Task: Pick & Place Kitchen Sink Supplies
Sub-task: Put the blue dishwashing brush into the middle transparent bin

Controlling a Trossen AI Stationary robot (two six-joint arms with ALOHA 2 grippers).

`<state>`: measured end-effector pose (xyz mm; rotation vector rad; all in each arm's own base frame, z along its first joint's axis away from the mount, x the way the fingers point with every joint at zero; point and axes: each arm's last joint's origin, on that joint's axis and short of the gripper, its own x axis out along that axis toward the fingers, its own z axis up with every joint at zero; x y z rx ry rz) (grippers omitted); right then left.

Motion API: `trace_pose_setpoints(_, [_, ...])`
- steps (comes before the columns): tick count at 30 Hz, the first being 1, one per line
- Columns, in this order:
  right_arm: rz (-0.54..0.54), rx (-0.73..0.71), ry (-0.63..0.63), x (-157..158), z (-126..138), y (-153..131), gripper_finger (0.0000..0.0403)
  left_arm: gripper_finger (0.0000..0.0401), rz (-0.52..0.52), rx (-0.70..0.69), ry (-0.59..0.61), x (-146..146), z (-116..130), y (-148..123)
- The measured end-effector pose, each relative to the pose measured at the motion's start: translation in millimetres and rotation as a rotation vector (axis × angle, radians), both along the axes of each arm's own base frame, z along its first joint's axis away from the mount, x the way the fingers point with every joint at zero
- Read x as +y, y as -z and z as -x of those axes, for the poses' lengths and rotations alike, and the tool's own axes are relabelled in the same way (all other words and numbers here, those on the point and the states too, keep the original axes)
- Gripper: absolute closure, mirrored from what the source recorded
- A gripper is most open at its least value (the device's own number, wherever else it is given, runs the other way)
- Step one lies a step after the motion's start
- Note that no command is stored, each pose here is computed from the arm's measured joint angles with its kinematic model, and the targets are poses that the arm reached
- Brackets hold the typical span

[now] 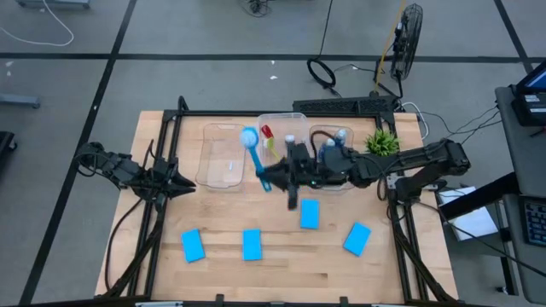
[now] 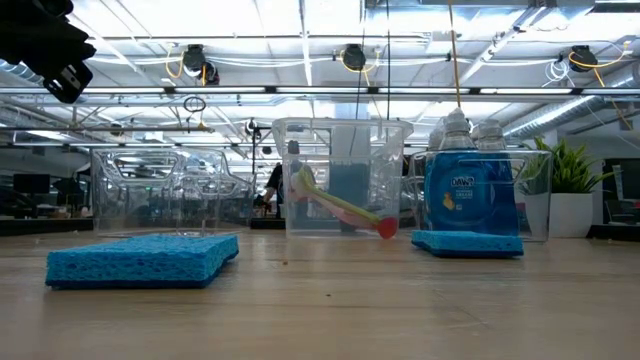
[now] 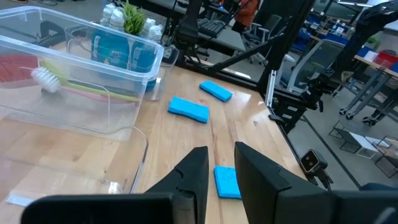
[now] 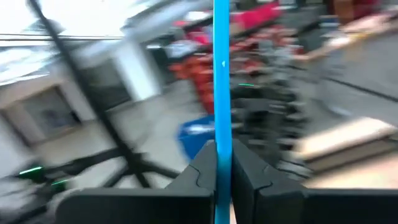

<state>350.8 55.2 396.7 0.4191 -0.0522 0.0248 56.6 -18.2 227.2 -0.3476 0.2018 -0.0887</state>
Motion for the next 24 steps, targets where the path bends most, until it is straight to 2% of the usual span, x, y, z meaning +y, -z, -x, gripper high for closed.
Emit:
trace_pose_setpoints(6, [-0.071, 0.092, 0.225, -20, -1, 10, 0.0393, 0.032, 0.001, -0.001, 0.0, 0, 0, 0])
trace_pose_setpoints(13, [-0.111, 0.144, 0.427, -47, -1, 17, 0.0392, 0.032, 0.006, -0.001, -0.001, 0, 0, 0])
trace_pose_setpoints(24, [-0.226, 0.359, 0.612, -100, 4, 44, 0.0393, 0.032, -0.002, -0.006, -0.044, 1, 0, 0])
